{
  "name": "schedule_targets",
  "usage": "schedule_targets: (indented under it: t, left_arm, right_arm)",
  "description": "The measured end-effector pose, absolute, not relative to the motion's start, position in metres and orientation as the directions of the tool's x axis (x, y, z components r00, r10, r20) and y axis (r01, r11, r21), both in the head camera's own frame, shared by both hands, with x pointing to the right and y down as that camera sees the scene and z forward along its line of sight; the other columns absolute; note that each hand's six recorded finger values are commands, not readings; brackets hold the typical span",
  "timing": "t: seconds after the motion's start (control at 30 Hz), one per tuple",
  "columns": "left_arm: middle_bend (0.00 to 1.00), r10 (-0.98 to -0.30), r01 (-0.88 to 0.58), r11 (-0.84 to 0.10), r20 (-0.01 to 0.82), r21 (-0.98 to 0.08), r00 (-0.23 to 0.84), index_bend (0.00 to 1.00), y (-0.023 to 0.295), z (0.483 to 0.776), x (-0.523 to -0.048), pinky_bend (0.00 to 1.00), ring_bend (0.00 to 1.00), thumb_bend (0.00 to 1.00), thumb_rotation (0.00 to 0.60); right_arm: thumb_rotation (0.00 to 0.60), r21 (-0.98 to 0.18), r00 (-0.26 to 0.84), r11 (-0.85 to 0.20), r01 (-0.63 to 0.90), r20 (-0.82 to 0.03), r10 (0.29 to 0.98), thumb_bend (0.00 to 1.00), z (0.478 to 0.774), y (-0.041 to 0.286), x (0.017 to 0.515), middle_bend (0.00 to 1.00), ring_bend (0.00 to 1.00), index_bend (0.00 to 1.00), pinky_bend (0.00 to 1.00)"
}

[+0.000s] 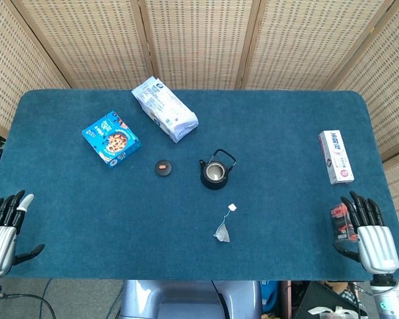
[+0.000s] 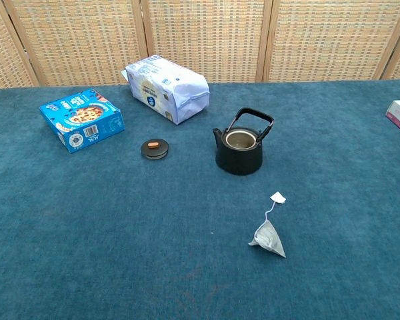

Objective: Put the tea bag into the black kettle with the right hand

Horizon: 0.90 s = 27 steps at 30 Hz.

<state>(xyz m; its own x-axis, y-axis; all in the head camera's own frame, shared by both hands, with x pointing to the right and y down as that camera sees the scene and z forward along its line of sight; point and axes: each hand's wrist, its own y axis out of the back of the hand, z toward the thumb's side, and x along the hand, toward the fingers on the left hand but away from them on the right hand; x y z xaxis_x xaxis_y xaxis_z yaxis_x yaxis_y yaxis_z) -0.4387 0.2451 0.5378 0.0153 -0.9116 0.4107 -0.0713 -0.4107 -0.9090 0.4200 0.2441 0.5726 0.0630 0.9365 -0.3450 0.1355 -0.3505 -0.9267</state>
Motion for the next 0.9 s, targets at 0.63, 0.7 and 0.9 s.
schedule_targets:
  t: [0.63,0.7,0.9]
  left_arm:
    - [0.0,-0.918,-0.048,-0.397,0.396,-0.917,0.022,0.0,0.237,0.53,-0.441,0.0,0.0,0.07,0.6]
    - [0.0,-0.919,-0.045,-0.393,0.392,-0.918,0.023,0.0,0.235,0.529,-0.441,0.0,0.0,0.07,0.6]
    - [0.0,-0.926,-0.028,-0.378,0.377,-0.926,0.029,0.0,0.226,0.525,-0.442,0.0,0.0,0.07,0.6]
  right_arm:
    - [0.6,-0.916,0.278,-0.356,0.187,-0.299,0.913,0.0,0.575,0.177,0.369,0.0,0.0,0.2,0.0]
    - [0.6,-0.909,0.313,-0.365,0.2,-0.294,0.903,0.0,0.576,0.166,0.357,0.0,0.0,0.23,0.0]
    - [0.6,-0.884,0.409,-0.415,0.217,-0.303,0.861,0.0,0.584,0.138,0.32,0.0,0.0,0.3,0.0]
